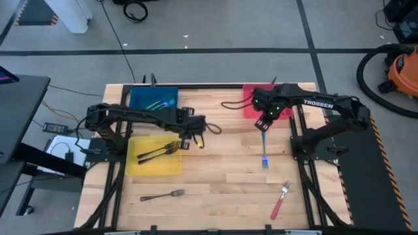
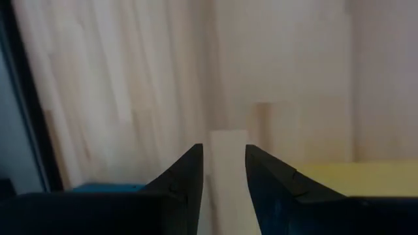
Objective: Sort silverware by color (type)
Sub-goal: Put the black fork into the yellow bin
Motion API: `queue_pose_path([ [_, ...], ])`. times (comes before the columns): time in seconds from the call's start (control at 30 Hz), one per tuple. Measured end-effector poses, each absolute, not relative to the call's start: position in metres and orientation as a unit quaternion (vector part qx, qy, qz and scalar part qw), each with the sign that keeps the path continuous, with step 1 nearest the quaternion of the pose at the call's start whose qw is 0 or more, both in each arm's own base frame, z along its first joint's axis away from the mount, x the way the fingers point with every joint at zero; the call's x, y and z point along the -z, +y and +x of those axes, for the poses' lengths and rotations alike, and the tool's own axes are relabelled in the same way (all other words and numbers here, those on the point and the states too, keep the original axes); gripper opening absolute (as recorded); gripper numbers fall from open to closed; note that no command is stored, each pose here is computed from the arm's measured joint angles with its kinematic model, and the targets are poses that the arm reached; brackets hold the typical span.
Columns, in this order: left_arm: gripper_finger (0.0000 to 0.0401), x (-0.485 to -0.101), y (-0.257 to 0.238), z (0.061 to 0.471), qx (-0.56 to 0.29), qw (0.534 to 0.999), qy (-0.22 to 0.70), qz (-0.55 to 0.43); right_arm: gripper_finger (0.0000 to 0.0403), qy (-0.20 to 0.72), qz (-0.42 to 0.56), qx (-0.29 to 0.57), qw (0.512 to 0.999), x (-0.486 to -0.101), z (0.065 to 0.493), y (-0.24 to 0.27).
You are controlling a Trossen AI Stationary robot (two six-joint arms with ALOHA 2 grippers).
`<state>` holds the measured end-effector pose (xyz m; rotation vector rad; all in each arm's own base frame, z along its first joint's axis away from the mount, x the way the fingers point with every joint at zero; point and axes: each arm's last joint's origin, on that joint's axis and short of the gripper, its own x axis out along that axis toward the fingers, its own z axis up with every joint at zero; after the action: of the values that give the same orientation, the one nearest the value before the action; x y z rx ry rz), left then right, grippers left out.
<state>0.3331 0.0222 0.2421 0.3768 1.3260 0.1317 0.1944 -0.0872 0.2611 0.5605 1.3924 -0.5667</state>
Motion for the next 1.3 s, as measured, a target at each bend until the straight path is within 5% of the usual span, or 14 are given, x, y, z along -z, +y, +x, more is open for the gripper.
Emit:
queue_pose_path([
  [0.6,0.0114,-0.238,-0.064,0.304,-0.044,0.725,0.681,0.090,0.0104,0.611,0.224,0.219,0.727,-0.262,0.213,-0.052],
  [1.07,0.0114,-0.238,-0.144,0.274,-0.036,0.729,0.683,0.028,0.0104,0.596,0.246,0.231,0.729,-0.262,0.218,-0.042],
  [1.3,0.0114,-0.238,-0.191,0.258,-0.012,0.766,0.642,-0.011,0.0104,0.579,0.265,0.233,0.735,-0.263,0.223,-0.030],
])
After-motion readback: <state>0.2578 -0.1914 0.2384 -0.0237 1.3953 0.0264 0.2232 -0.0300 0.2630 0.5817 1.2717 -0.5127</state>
